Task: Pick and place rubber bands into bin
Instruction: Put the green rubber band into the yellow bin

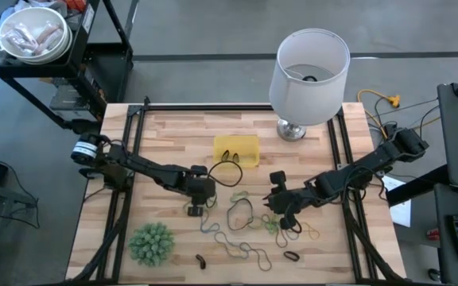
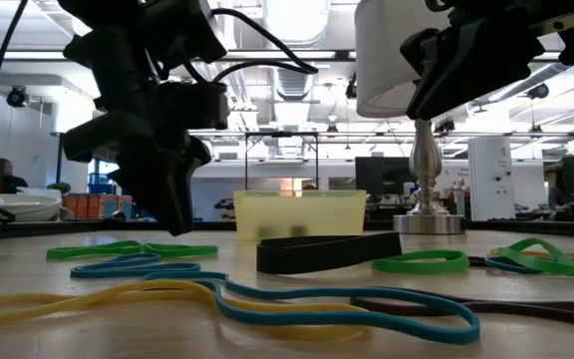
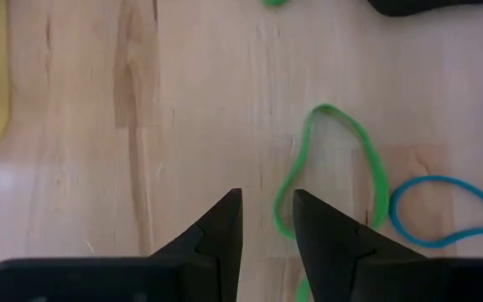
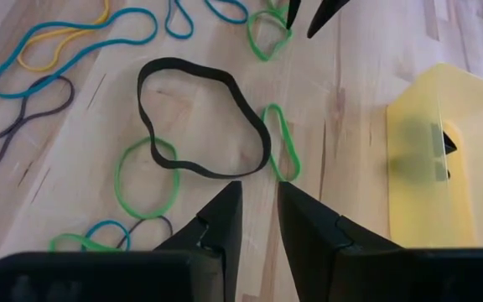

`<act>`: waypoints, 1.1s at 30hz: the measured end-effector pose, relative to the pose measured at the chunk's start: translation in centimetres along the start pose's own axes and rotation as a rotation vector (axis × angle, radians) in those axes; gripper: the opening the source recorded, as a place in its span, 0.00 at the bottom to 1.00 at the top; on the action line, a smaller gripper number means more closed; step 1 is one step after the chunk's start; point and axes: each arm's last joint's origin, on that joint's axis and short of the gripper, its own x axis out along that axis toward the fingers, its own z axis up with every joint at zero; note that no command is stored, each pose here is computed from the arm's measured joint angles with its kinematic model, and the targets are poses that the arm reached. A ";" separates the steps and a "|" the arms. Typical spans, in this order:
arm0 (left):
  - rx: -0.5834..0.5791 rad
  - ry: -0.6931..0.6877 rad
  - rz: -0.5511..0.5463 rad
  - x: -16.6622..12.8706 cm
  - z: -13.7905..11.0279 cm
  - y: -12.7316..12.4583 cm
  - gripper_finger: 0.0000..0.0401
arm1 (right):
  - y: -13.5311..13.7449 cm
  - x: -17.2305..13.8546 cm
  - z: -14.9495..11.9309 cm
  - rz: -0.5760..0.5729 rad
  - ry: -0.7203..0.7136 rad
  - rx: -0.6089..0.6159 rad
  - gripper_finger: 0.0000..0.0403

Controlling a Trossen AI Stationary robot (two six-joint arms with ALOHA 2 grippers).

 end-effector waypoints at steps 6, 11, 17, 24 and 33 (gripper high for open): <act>-0.012 -0.021 -0.015 0.3 -0.2 -0.1 0.23 | 0.0 0.0 0.0 0.000 0.000 0.000 0.19; -0.010 -0.003 -0.017 0.9 -0.5 -0.1 0.23 | 0.0 0.0 0.0 0.000 0.001 0.000 0.18; -0.011 0.007 -0.042 2.1 -0.5 -0.2 0.23 | 0.0 0.0 0.0 0.000 0.002 0.000 0.17; -0.012 0.040 -0.049 2.9 -0.6 -0.1 0.23 | 0.0 0.0 -0.1 0.000 0.007 0.009 0.17; -0.003 0.049 -0.053 2.9 -0.7 -0.1 0.08 | 0.0 0.0 -0.2 -0.001 0.017 0.006 0.17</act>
